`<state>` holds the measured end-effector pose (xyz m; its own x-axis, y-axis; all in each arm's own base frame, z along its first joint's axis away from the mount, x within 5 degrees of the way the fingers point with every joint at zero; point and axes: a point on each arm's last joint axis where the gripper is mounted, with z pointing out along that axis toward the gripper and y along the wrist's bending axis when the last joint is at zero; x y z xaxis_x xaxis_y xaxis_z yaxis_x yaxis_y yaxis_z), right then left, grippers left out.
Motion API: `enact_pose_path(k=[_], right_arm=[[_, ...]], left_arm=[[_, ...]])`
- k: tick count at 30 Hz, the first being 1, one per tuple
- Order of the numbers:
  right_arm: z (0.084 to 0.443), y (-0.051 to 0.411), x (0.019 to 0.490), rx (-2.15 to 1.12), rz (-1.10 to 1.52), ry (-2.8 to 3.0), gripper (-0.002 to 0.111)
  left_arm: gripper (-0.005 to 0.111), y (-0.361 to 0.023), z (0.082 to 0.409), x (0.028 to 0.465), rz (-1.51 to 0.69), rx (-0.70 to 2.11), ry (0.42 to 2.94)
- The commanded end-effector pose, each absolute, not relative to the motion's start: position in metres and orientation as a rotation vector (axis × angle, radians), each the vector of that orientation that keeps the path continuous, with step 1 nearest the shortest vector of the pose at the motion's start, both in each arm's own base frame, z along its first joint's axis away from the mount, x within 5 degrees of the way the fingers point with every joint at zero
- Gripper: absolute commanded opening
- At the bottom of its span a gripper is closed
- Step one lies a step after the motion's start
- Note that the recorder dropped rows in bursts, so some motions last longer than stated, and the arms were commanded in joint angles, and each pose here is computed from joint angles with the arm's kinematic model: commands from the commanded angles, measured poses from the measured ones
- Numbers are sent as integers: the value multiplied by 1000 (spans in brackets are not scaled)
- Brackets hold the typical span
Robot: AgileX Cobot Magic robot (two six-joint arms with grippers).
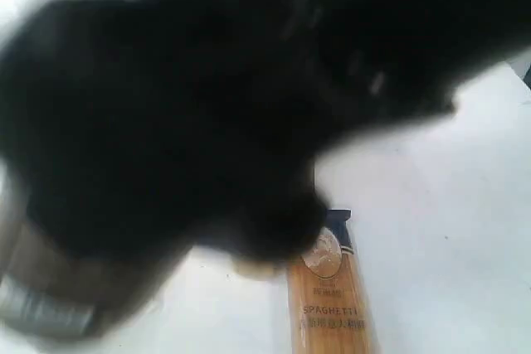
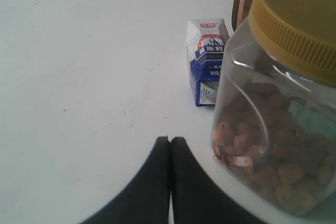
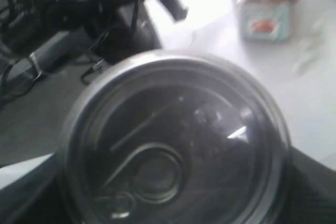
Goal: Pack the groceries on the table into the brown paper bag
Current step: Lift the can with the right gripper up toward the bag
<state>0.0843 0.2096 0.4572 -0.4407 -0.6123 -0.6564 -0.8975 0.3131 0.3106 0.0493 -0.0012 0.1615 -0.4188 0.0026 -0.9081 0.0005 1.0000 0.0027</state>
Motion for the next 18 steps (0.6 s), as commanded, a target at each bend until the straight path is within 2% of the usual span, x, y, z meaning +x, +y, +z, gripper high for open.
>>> enact_pose_path(k=[1, 5, 11, 15, 18], right_arm=[[516, 168, 114, -958, 453, 1964, 38], [547, 151, 136, -735, 176, 1845, 38], [567, 165, 157, -644, 145, 1772, 38], [560, 170, 202, -500, 92, 1784, 38], [544, 179, 220, -505, 156, 1871, 38]], left_arm=[[0, -2, 160, 49, -5, 1, 2005], [0, -2, 160, 49, -5, 1, 2005], [0, -2, 160, 49, -5, 1, 2005], [0, -2, 160, 49, -5, 1, 2005], [0, -2, 160, 49, -5, 1, 2005]])
